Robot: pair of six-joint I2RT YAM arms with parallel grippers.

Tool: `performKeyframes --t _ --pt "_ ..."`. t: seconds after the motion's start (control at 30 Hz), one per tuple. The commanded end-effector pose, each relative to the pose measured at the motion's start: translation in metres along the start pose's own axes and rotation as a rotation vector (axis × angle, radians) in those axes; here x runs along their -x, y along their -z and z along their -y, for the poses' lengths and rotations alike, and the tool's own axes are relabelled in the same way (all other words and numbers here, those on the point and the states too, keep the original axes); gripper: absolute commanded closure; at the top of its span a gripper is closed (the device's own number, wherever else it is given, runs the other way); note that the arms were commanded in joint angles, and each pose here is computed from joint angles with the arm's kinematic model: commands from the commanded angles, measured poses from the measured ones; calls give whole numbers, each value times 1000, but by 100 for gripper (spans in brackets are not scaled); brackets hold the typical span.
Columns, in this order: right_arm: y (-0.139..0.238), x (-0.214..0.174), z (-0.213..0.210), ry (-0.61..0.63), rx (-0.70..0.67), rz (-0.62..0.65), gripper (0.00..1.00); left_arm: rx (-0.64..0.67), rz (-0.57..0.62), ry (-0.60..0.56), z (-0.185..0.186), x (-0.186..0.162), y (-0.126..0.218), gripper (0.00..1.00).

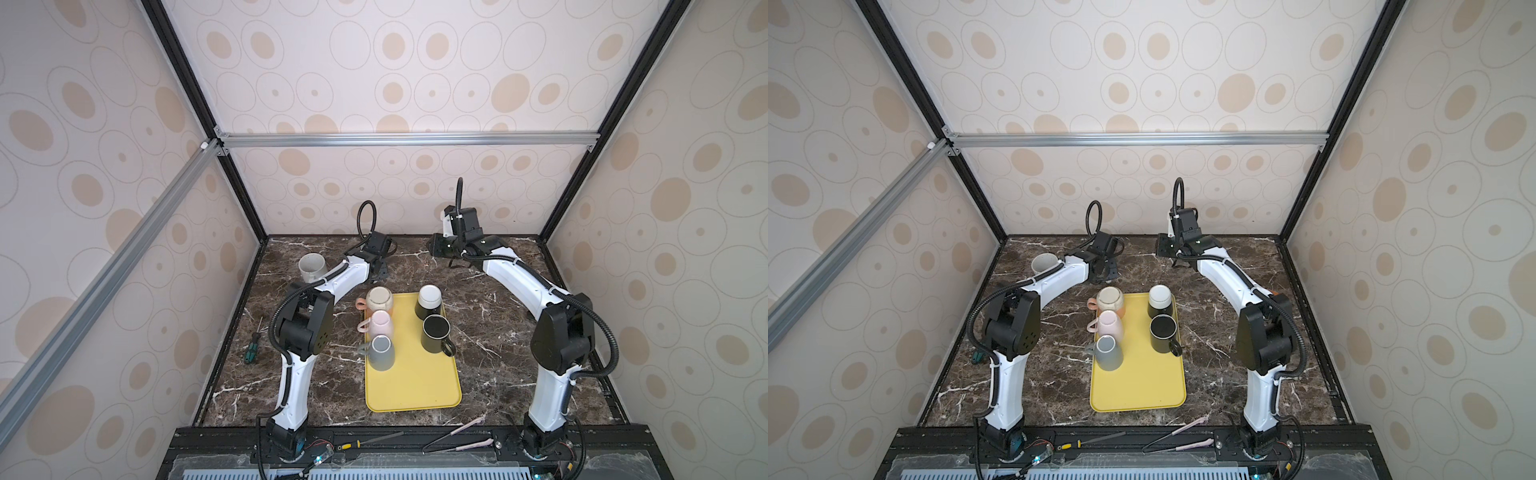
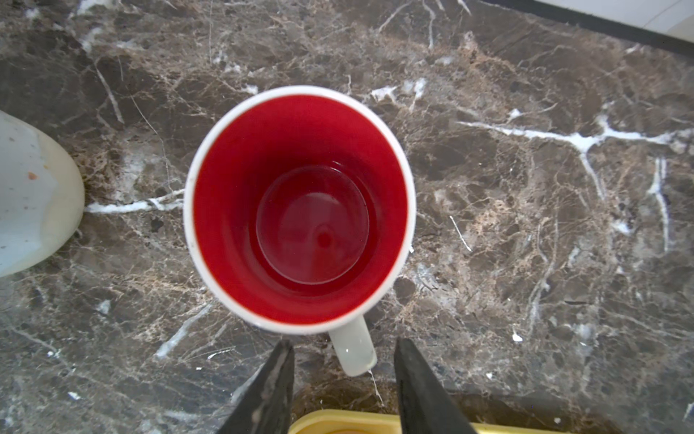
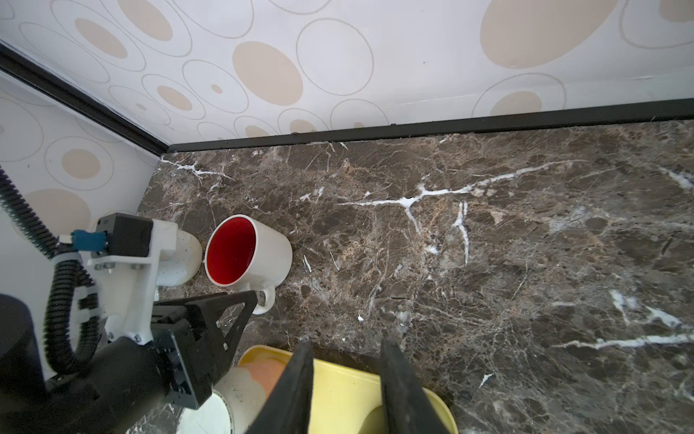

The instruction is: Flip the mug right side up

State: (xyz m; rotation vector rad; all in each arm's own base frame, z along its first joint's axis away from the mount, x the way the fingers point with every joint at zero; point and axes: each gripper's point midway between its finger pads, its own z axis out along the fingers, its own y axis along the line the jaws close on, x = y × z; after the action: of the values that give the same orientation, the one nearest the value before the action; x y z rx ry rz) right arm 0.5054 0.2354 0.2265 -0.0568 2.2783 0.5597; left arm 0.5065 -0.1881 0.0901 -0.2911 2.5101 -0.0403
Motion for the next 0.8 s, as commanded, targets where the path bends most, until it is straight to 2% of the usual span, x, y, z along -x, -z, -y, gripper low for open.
performKeyframes --t 0.0,0.4,0.57,0.77 --pt "7 4 -1 -8 23 17 67 31 6 -2 -2 6 1 60" --pt "6 -1 -3 -18 50 13 68 105 19 -42 -16 7 -1 69" --pt "5 -3 -2 -24 54 7 68 112 22 -41 -20 6 -3 77" --pt "4 -5 -3 -24 59 2 68 121 24 -46 -26 6 -4 80"
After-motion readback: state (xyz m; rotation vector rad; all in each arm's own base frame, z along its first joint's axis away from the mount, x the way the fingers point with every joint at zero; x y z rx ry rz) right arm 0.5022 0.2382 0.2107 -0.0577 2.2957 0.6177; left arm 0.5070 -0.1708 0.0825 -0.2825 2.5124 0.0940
